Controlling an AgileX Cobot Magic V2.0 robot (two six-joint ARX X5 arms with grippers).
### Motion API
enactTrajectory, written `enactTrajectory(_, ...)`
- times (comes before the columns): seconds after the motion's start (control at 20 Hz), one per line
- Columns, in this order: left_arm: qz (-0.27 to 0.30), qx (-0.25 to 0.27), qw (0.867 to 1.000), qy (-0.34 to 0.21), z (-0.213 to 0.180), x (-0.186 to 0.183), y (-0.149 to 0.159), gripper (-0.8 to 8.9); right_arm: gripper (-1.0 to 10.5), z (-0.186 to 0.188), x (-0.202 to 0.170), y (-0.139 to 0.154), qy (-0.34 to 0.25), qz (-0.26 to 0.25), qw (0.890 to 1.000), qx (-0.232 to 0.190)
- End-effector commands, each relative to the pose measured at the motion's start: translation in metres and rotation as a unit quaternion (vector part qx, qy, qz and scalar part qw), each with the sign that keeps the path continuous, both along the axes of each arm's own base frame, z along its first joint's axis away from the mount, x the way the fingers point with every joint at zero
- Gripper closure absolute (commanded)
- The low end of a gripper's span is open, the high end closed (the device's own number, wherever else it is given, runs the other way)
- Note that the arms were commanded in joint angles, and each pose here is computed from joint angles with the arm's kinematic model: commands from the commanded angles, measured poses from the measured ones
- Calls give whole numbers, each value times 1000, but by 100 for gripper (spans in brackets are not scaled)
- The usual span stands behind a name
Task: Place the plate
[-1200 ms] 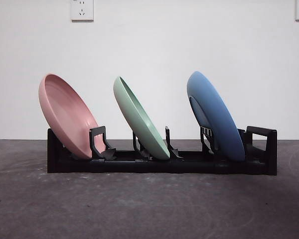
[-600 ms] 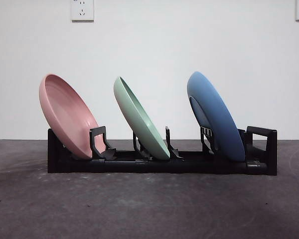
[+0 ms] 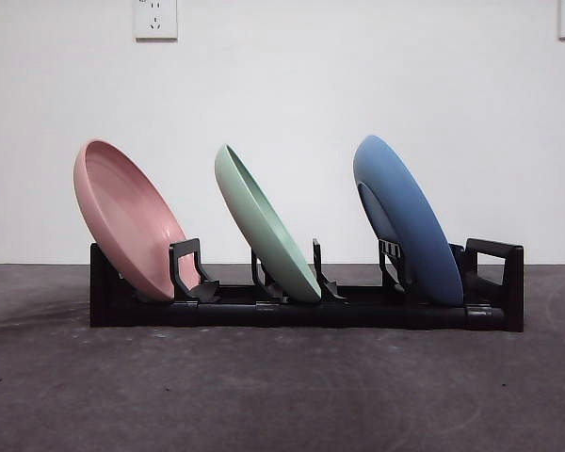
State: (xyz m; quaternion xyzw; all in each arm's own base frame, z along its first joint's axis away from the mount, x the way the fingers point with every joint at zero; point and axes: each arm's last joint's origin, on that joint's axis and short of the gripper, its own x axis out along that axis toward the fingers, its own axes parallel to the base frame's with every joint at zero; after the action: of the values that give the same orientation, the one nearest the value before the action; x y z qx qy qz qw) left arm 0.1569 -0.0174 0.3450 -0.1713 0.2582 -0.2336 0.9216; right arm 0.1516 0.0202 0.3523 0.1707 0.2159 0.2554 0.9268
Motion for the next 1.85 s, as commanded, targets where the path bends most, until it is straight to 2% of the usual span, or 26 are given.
enactTrajectory(0.05, -27, 64, 997, -19, 14, 8, -3, 795, 933, 12, 12, 4, -4, 31, 998, -47)
enactTrajectory(0.3, -19, 141, 990, -2, 22, 21, -9, 795, 933, 18, 31, 14, 25, 44, 994, -100)
enactTrajectory(0.45, -10, 189, 982, 6, 24, 29, -15, 795, 933, 18, 42, 24, 42, 55, 987, -148)
enactTrajectory(0.6, -27, 200, 979, 4, 23, 34, -24, 785, 914, 12, 52, 38, 52, 84, 978, -184)
enactTrajectory(0.65, -31, 200, 979, 4, 22, 34, -25, 749, 827, 10, 54, 42, 55, 89, 976, -191)
enactTrajectory(0.75, -32, 198, 980, 4, 23, 34, -26, 582, 612, 8, 55, 47, 59, 88, 974, -199)
enactTrajectory(0.8, -32, 198, 980, 5, 22, 33, -26, 535, 597, 7, 54, 49, 64, 84, 974, -200)
enactTrajectory(0.9, -34, 199, 979, 8, 22, 33, -27, 532, 598, 8, 52, 51, 85, 68, 975, -191)
enactTrajectory(1.0, -33, 196, 980, 9, 22, 33, -27, 532, 599, 9, 50, 53, 117, 53, 978, -165)
enactTrajectory(1.15, -27, 185, 982, 13, 22, 33, -27, 532, 619, 18, 57, 56, 164, 46, 974, -150)
enactTrajectory(1.3, -27, 185, 982, 13, 22, 33, -27, 532, 619, 32, 77, 63, 195, 49, 968, -147)
enactTrajectory(1.45, -26, 184, 982, 14, 22, 33, -27, 532, 619, 33, 107, 75, 229, 74, 962, -130)
enactTrajectory(1.85, -24, 181, 983, 14, 23, 33, -27, 532, 621, -6, 169, 118, 230, 101, 958, -139)
